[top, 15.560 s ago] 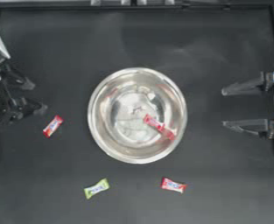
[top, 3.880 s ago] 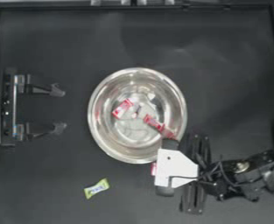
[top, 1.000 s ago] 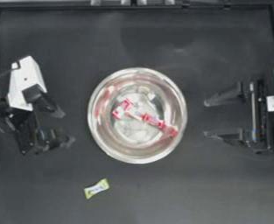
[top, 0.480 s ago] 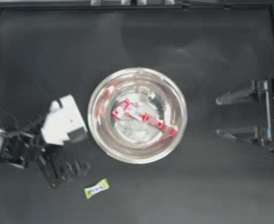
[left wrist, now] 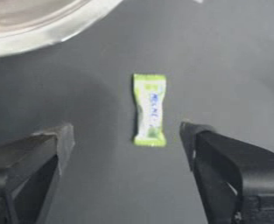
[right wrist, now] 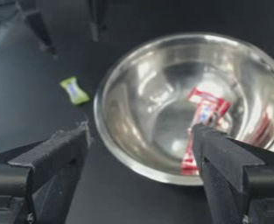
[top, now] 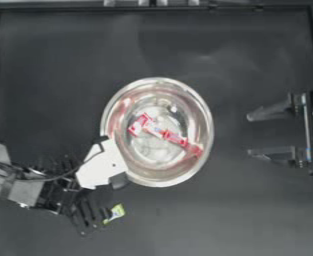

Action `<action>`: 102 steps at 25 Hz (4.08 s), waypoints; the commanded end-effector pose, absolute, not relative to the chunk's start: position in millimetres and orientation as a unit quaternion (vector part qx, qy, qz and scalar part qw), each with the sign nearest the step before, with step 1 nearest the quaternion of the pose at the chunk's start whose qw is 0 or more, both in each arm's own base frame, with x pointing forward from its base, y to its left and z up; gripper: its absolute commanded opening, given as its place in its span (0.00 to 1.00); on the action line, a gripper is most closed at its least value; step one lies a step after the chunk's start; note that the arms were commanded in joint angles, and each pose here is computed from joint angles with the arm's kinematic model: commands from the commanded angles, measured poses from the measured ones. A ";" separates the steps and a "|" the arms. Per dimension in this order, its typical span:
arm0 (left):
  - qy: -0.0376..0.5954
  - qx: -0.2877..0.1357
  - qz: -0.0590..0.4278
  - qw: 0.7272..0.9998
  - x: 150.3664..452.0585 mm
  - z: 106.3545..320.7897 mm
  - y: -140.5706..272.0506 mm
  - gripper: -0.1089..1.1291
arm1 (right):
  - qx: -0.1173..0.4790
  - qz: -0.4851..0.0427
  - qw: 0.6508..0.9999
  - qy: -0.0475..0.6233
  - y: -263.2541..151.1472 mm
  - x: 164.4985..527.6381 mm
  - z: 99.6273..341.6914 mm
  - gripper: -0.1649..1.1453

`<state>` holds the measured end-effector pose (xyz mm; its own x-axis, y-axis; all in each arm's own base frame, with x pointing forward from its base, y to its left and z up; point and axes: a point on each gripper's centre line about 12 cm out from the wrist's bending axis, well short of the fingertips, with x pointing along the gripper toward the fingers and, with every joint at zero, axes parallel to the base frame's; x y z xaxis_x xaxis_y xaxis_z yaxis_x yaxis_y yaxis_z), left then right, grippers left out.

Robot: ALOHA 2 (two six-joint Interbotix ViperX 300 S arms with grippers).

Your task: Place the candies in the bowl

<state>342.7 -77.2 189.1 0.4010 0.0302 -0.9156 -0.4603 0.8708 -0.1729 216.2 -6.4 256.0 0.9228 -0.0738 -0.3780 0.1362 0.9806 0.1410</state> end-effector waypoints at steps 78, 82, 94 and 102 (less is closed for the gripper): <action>0.523 -0.168 0.114 0.828 384.2 217.4 -109.7 0.51 | 0.094 -0.028 0.981 0.168 1.5 220.5 260.8 0.87; 0.493 -0.143 0.099 0.852 391.6 245.9 -93.8 0.51 | 0.095 -0.028 0.981 0.169 1.5 220.3 260.2 0.87; 0.449 -0.071 0.127 0.882 403.4 277.6 24.1 0.51 | 0.098 -0.028 0.980 0.170 1.6 220.5 259.8 0.87; 0.444 -0.071 0.117 0.886 420.0 249.7 71.4 0.51 | 0.102 -0.029 0.980 0.171 1.7 221.1 259.7 0.87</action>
